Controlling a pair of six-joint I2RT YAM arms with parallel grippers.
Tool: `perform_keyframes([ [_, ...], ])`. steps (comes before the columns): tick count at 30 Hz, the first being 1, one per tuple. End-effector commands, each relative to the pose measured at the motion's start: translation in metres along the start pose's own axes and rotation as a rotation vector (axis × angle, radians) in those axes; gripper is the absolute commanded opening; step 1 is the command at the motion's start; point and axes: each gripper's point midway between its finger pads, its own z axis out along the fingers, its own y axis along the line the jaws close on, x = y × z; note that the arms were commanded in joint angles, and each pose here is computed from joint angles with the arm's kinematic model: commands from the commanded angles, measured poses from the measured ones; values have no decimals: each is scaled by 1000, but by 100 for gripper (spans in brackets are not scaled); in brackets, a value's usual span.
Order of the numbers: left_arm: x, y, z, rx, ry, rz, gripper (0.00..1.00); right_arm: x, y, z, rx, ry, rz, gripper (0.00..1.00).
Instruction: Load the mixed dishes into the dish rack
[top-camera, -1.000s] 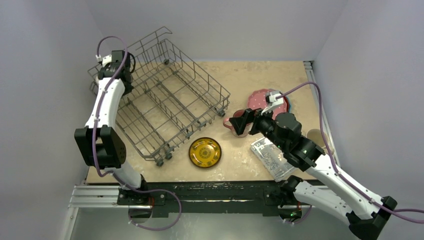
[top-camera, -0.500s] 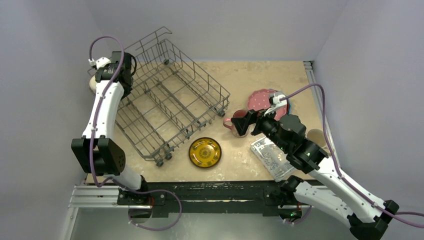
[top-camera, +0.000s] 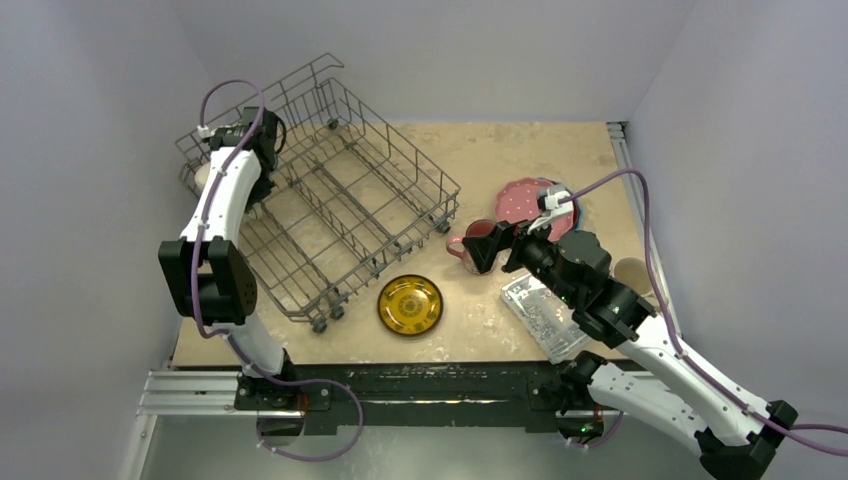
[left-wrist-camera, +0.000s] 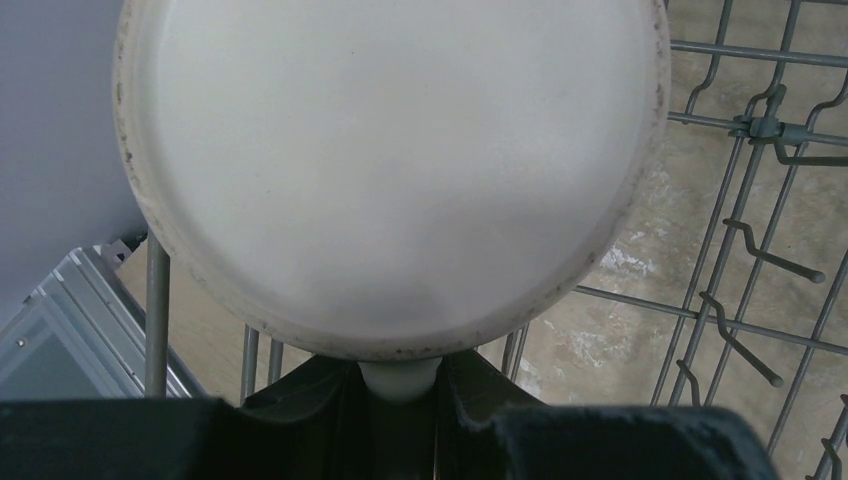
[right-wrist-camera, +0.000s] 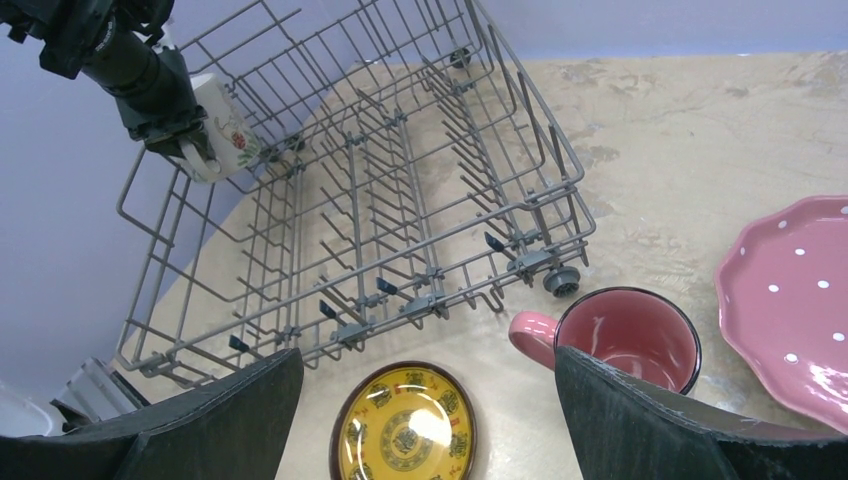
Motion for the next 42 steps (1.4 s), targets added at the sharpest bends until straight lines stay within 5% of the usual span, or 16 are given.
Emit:
perform_keyframes([
  [1, -23, 17, -10, -64, -99, -101, 0, -14, 4, 3, -13, -55, -12, 99],
  [28, 39, -9, 53, -154, 39, -166, 0, -13, 5, 6, -19, -53, -13, 99],
  [32, 45, -12, 59, -150, 81, -155, 17, -13, 6, 6, -22, -48, -12, 99],
  [37, 37, -8, 51, -124, 43, -186, 64, -9, 4, 5, -12, -30, -6, 99],
  [42, 26, -7, 41, -91, 19, -177, 86, -7, 6, 5, -17, -17, 9, 99],
])
